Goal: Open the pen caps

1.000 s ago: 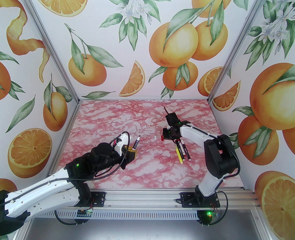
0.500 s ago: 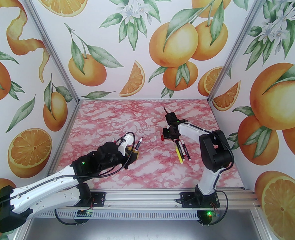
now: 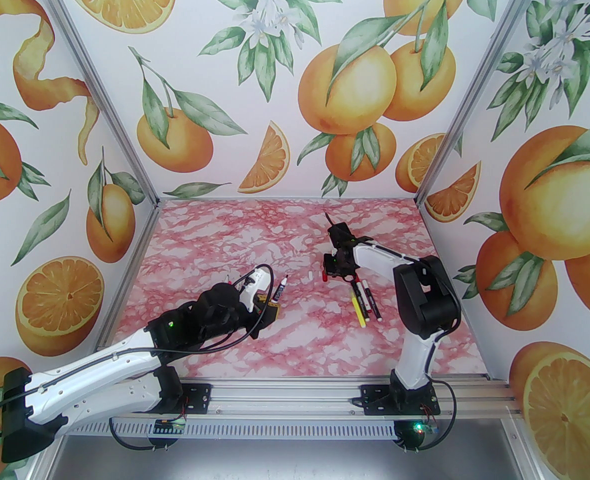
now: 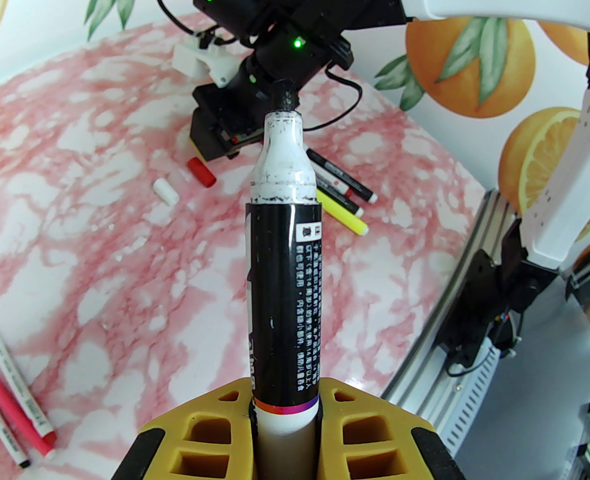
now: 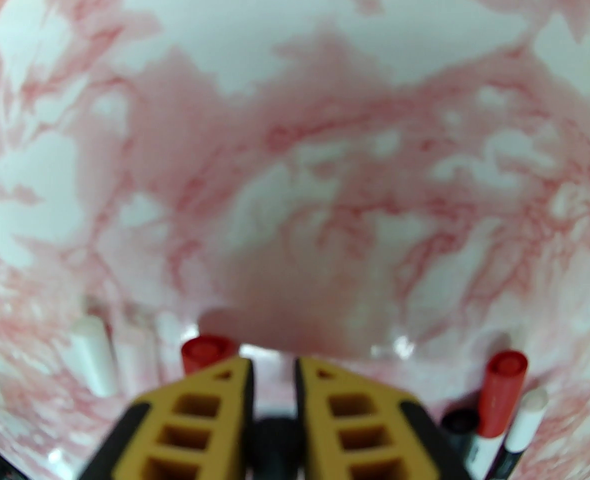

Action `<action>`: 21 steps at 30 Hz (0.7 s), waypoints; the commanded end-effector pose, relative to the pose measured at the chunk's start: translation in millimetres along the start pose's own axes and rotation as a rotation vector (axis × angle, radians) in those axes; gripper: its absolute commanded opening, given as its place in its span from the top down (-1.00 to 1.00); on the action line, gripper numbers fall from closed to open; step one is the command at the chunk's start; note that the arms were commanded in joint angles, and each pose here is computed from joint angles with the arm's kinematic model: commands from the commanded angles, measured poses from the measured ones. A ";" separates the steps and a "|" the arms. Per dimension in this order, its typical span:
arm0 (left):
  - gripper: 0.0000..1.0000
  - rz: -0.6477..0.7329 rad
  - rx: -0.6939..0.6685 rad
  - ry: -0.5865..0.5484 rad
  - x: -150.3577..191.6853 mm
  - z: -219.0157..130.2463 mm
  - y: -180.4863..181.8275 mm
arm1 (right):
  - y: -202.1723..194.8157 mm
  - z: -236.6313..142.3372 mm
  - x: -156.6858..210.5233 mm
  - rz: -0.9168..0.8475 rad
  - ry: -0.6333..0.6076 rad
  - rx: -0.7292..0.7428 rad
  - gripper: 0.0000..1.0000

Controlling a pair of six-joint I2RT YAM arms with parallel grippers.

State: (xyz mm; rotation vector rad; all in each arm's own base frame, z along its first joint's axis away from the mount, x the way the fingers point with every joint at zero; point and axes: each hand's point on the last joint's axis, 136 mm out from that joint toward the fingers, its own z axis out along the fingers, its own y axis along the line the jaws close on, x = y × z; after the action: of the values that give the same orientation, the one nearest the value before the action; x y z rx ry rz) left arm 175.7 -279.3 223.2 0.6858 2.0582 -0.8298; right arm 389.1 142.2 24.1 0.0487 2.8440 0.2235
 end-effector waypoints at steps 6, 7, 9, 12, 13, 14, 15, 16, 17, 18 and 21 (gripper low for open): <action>0.96 -0.014 0.025 -0.028 -8.8 2.4 -5.0 | -5.2 -1.4 -7.6 0.004 -0.019 0.024 0.50; 0.96 -0.015 0.026 -0.026 -8.8 2.7 -5.2 | -5.0 -2.0 -6.7 0.005 -0.018 0.022 0.50; 0.96 -0.015 0.028 -0.026 -8.9 3.0 -5.5 | -3.6 -5.1 -7.6 0.004 -0.023 0.014 0.47; 0.96 -0.015 0.028 -0.025 -8.6 3.7 -5.9 | -2.7 -8.6 -7.3 0.004 -0.027 0.008 0.46; 0.96 -0.015 0.029 -0.028 -9.4 3.6 -6.0 | -2.2 -10.3 -7.5 0.004 -0.029 0.005 0.46; 0.96 -0.017 0.026 -0.025 -8.7 4.1 -5.3 | -1.9 -11.8 -7.6 0.004 -0.032 0.003 0.46; 0.96 -0.018 0.026 -0.026 -8.9 4.1 -5.2 | -1.3 -13.7 -7.6 0.004 -0.035 -0.001 0.46; 0.96 -0.018 0.023 -0.024 -8.2 4.3 -4.9 | -0.5 -16.0 -7.8 0.004 -0.039 -0.007 0.46; 0.96 -0.022 0.013 -0.026 -8.6 3.9 -2.8 | 0.0 -18.5 -7.6 0.005 -0.045 -0.011 0.46; 0.96 -0.024 0.003 -0.025 -8.0 3.8 -1.2 | 0.8 -21.4 -7.7 0.004 -0.052 -0.018 0.46; 0.96 -0.036 -0.064 -0.013 -2.6 3.5 11.8 | 5.5 -32.6 -5.6 -0.006 -0.075 -0.045 0.42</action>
State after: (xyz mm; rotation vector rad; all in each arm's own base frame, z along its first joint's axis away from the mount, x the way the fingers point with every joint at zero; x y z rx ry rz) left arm 179.5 -281.4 220.1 0.6658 2.0697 -0.8232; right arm 384.2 141.5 34.4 0.0455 2.8243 0.2382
